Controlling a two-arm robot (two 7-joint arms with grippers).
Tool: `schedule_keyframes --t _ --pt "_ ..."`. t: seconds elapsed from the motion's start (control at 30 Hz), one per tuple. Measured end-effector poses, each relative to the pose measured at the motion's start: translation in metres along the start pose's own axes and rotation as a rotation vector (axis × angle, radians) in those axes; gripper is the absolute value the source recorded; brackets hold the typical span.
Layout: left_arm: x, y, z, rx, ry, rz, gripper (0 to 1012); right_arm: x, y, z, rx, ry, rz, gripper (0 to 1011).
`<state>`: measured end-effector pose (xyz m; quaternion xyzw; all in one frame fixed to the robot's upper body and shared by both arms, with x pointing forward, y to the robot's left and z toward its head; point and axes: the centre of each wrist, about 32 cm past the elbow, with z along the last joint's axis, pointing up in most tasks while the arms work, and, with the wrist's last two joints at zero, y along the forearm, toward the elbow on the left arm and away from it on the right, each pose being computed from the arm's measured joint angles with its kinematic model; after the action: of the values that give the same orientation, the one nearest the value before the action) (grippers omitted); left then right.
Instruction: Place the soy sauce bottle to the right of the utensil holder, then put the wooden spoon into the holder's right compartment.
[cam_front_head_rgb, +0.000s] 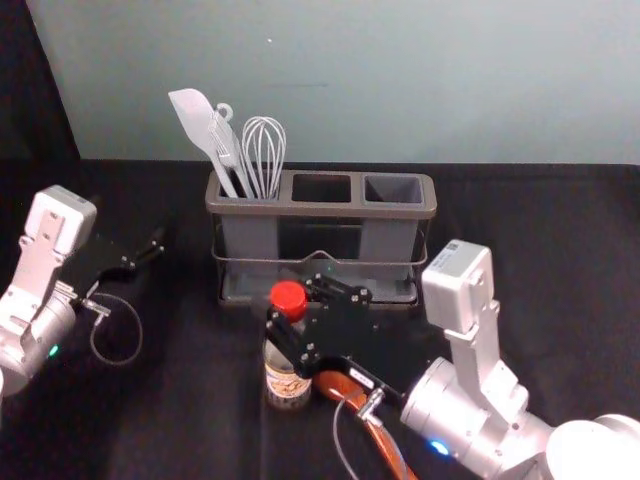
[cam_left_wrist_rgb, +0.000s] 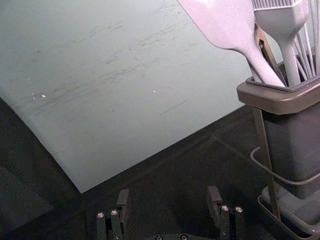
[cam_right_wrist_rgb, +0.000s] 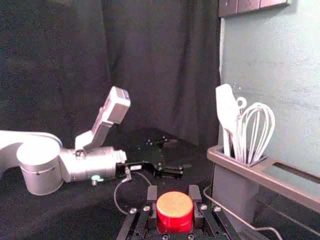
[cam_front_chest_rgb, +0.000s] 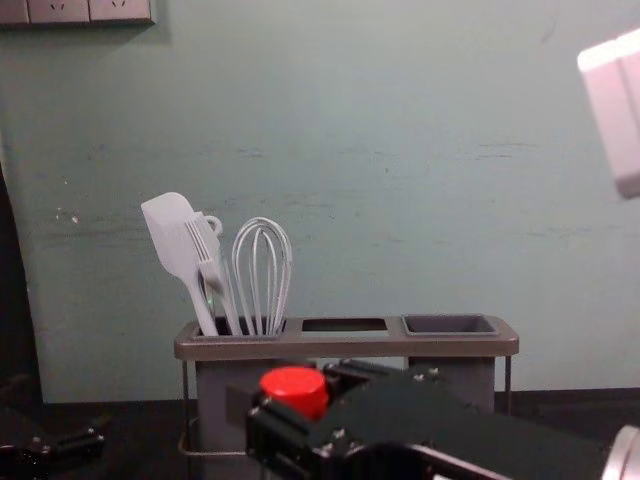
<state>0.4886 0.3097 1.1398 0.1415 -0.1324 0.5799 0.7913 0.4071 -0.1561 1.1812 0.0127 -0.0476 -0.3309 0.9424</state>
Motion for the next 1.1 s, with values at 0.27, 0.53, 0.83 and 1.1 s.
schedule_keyframes --t 0.27,0.53,0.83,1.1 --pt "0.0 0.0 0.0 0.0 0.0 0.0 1000 0.011 -0.014 0.014 0.048 -0.01 -0.031 378" --pt "0.0 0.0 0.0 0.0 0.0 0.0 1000 0.037 -0.046 0.021 0.04 -0.043 -0.112 378" --pt "0.0 0.0 0.0 0.0 0.0 0.0 1000 0.068 -0.085 0.016 0.0 -0.054 -0.223 378" --pt "0.0 0.0 0.0 0.0 0.0 0.0 1000 0.088 -0.105 0.009 -0.006 -0.072 -0.3 378"
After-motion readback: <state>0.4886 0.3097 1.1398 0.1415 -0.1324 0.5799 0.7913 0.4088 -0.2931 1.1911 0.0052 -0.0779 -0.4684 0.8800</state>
